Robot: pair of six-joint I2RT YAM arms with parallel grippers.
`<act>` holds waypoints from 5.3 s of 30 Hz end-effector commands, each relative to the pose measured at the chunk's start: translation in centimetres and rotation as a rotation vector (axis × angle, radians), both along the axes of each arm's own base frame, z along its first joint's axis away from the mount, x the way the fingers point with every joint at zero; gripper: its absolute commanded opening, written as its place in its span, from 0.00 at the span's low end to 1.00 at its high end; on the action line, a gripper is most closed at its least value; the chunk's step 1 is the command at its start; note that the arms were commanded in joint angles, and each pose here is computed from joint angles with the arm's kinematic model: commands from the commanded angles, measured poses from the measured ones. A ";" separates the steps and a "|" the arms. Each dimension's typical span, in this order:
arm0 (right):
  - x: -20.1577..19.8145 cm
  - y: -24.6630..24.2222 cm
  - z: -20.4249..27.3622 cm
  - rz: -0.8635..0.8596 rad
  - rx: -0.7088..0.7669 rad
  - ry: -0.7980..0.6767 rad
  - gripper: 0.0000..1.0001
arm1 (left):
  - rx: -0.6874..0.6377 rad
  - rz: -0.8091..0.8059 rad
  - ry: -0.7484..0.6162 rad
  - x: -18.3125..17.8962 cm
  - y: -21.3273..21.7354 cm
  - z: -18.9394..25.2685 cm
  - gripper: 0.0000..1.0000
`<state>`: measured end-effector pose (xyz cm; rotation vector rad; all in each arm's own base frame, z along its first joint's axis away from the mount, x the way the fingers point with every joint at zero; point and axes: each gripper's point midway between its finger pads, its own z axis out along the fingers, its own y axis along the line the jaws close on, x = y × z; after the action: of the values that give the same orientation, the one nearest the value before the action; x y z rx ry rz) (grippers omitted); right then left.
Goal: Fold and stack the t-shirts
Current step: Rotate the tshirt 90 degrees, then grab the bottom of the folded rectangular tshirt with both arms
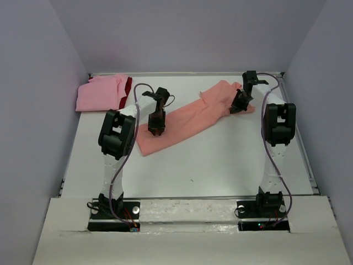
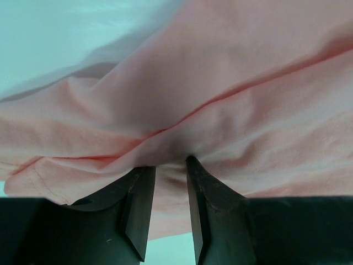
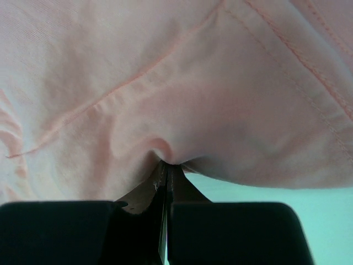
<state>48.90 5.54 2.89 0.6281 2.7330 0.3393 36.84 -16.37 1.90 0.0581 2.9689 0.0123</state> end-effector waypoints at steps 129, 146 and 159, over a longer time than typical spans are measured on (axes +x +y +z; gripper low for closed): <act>-38.7 17.0 0.7 0.467 0.370 0.105 0.77 | -0.477 -0.120 0.072 -24.6 -5.5 2.5 0.79; -36.0 18.2 2.4 0.468 0.348 0.016 0.75 | -0.587 -0.118 0.039 -23.4 -8.5 3.5 0.79; -36.8 17.8 1.4 0.433 0.355 0.056 0.71 | -0.555 -0.142 0.131 -25.4 -8.5 2.1 0.77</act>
<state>11.21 22.64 3.55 0.1021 2.9304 0.8939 12.07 -24.39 3.32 0.1780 2.9649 -0.8080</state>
